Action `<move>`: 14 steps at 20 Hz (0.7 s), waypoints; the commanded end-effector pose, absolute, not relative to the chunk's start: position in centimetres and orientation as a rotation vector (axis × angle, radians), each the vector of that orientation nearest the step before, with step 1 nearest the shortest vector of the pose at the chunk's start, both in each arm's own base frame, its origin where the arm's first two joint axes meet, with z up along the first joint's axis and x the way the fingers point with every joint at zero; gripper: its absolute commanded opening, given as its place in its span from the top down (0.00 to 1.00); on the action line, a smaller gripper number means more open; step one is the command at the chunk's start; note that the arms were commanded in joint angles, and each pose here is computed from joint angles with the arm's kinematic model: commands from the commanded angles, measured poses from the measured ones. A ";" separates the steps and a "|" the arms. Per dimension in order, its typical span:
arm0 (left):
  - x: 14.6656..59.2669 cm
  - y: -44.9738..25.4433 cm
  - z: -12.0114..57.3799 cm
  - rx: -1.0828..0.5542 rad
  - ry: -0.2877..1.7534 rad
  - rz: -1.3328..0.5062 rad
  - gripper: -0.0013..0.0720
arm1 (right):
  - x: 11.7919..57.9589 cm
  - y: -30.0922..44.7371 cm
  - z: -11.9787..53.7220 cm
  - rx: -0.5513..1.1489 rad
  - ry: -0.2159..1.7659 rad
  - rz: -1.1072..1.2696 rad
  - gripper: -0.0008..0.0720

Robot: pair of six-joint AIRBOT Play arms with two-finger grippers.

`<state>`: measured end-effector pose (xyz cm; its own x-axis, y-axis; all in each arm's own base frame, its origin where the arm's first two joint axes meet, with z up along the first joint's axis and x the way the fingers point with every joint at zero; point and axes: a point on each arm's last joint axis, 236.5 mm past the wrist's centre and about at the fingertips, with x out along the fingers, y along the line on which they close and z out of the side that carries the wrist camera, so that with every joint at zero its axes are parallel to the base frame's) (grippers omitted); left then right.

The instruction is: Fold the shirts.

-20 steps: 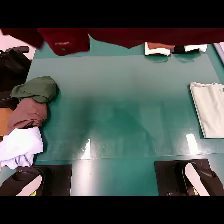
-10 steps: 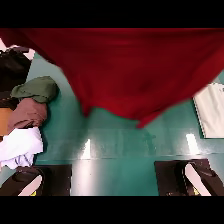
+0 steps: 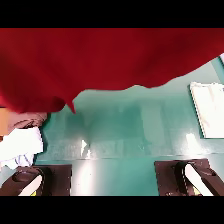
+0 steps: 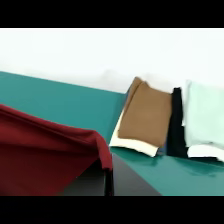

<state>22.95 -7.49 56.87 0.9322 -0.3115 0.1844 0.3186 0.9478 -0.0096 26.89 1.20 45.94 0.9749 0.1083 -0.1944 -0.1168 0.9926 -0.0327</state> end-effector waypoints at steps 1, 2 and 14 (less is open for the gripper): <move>19.2 -8.7 59.8 -0.038 -0.278 -0.400 0.95 | 24.3 0.3 48.3 -0.072 0.160 0.033 0.97; 19.2 -9.3 59.7 -0.037 -0.275 -0.427 0.95 | 24.1 0.1 48.6 -0.071 0.159 0.023 0.97; 46.2 -12.2 17.3 -0.126 0.725 -0.339 0.95 | 43.0 -1.4 18.4 0.169 0.993 0.143 0.97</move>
<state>41.91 -11.87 28.89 0.8055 -0.3707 -0.4624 0.3234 0.9287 -0.1813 39.34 -1.79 27.58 0.6945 0.1718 -0.6987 -0.0647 0.9821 0.1771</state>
